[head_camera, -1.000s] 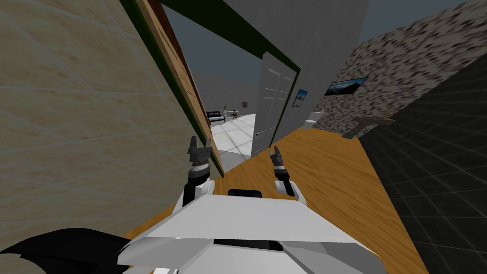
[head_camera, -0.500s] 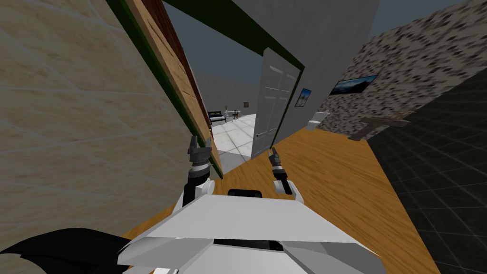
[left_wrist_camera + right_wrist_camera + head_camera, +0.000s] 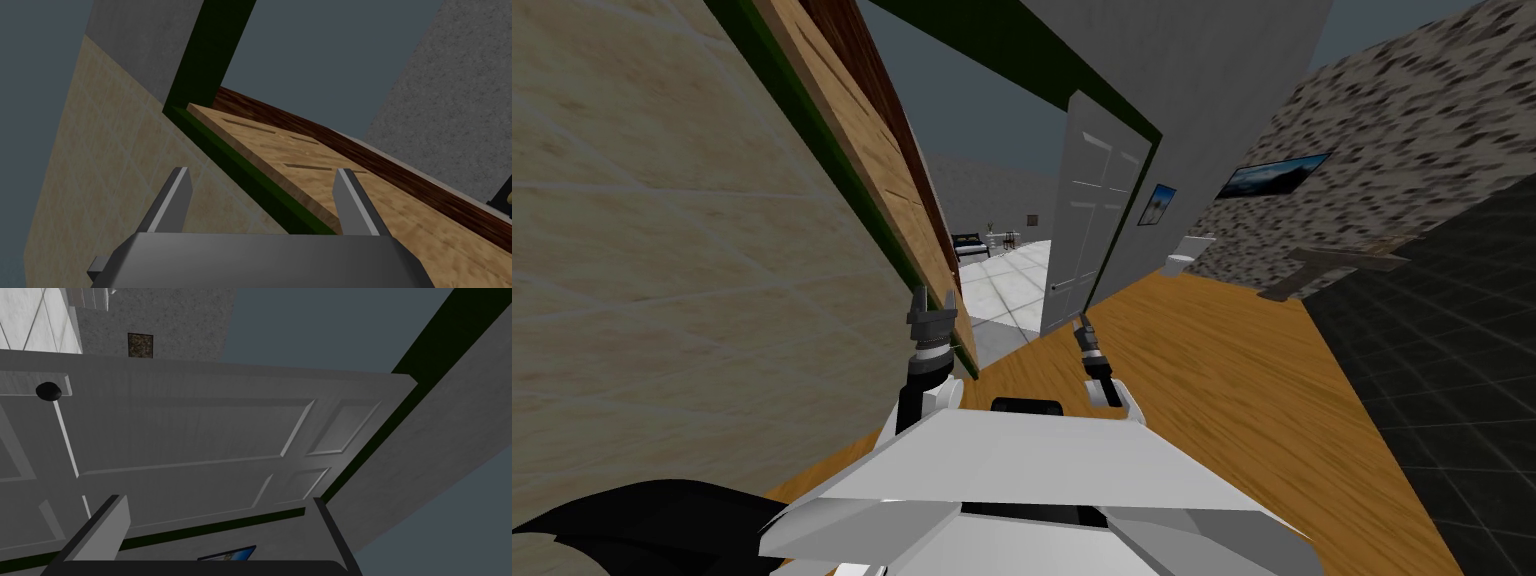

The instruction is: Push the door open

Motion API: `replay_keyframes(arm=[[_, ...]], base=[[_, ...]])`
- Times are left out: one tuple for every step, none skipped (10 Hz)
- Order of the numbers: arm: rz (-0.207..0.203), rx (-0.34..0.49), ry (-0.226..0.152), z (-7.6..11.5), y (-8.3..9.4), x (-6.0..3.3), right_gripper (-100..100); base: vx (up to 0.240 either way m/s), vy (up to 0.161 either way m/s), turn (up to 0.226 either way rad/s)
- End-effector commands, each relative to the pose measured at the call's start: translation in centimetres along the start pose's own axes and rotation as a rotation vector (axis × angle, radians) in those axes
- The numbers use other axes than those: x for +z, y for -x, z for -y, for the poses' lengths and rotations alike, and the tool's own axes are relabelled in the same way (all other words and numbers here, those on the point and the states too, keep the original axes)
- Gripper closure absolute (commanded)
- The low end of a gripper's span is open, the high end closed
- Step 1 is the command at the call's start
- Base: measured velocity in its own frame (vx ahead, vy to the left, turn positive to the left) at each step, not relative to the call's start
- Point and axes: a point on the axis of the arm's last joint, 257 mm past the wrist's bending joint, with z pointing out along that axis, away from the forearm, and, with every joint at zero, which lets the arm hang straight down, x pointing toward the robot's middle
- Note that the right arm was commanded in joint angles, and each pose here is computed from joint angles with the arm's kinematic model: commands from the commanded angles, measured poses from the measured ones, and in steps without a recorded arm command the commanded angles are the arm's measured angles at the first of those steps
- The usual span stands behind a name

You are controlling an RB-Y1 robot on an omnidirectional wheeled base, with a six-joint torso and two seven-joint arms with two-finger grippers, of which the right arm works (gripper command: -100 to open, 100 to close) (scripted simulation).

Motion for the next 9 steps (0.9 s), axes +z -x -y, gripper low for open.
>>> replay_keyframes(arm=[[-0.01, 0.004, -0.013, 1.0, -0.2, 0.04, -100], [-0.016, 0.006, -0.022, 1.5, -0.4, 0.0, -100], [-0.022, 0.009, -0.03, 2.0, -0.5, -0.04, -100], [-0.028, 0.011, -0.038, 2.6, -0.7, -0.09, -100], [-0.034, 0.014, -0.046, 3.1, -0.9, -0.14, -100], [-0.039, 0.016, -0.055, 3.6, -1.0, -0.2, -100], [-0.045, 0.019, -0.063, 4.2, -1.2, -0.26, -100], [-0.051, 0.021, -0.071, 4.7, -1.4, -0.33, -100], [-0.057, 0.024, -0.08, 5.2, -1.6, -0.4, -100]], base=[[0.095, -0.063, 0.043], [0.086, -0.075, 0.056], [0.076, -0.069, 0.052], [0.085, -0.06, 0.049], [0.084, -0.064, 0.046], [0.095, -0.073, 0.053], [0.092, -0.074, 0.054], [0.083, -0.058, 0.047], [0.088, -0.058, 0.047]])
